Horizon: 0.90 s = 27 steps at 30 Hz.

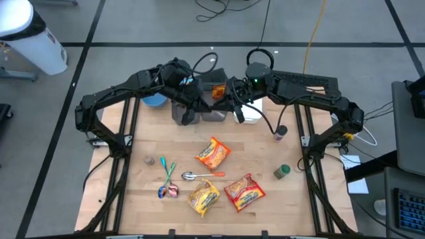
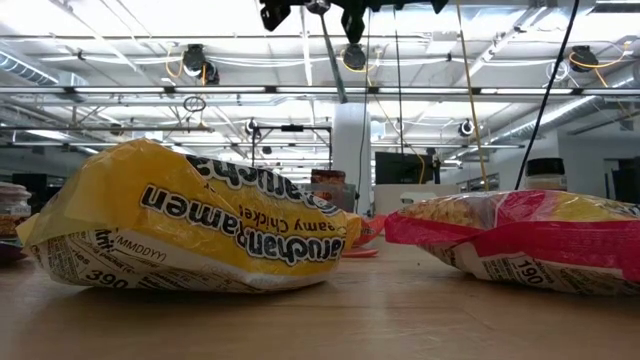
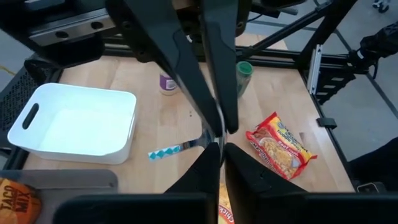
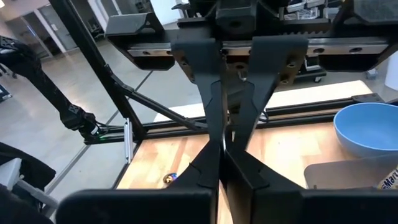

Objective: Pick & Place Food Item
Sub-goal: Put the white blue spoon into the white bin

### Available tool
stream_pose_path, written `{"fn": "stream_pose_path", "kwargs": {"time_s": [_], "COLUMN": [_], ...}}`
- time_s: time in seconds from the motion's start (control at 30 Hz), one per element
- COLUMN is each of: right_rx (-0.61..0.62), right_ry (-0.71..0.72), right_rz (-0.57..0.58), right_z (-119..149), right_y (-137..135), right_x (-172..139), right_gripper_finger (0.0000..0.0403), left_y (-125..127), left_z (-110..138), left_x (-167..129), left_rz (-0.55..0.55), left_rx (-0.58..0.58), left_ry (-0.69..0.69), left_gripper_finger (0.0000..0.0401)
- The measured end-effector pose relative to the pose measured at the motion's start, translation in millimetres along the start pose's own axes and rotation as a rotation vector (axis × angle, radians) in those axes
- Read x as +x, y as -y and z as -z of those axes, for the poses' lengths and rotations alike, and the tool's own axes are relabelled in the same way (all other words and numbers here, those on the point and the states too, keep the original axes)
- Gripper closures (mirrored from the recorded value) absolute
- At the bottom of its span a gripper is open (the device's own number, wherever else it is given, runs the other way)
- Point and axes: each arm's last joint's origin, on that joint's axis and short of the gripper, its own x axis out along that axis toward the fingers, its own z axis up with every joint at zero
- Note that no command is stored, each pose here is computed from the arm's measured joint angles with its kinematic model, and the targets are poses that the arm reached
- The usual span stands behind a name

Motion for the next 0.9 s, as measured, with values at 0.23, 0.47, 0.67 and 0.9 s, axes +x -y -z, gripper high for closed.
{"fn": "stream_pose_path", "kwargs": {"time_s": [0.23,0.47,0.67,0.9], "right_rx": [-0.007,-0.01,-0.019,-0.067], "right_ry": [0.01,0.017,0.033,0.005], "right_rz": [0.027,0.032,0.038,0.117], "right_z": [-1.4,-3.2,-6.1,-8.8], "right_y": [0.4,0.2,0.5,-0.9], "right_x": [-0.7,-3.3,-7.2,-27.0], "right_gripper_finger": [0.0402,0.0402,0.0402,0.0403], "left_y": [-1.1,-6.7,-11.3,-15.5], "left_z": [-3.4,-4.4,-4.2,-4.4], "left_x": [-0.4,-4.3,-8.1,-17.4], "left_rz": [0.016,0.101,0.175,0.224], "left_rx": [-0.047,-0.129,-0.192,-0.231], "left_ry": [0.038,0.063,0.072,0.089], "left_gripper_finger": [0.0347,0.0305,0.0246,0.0204]}}
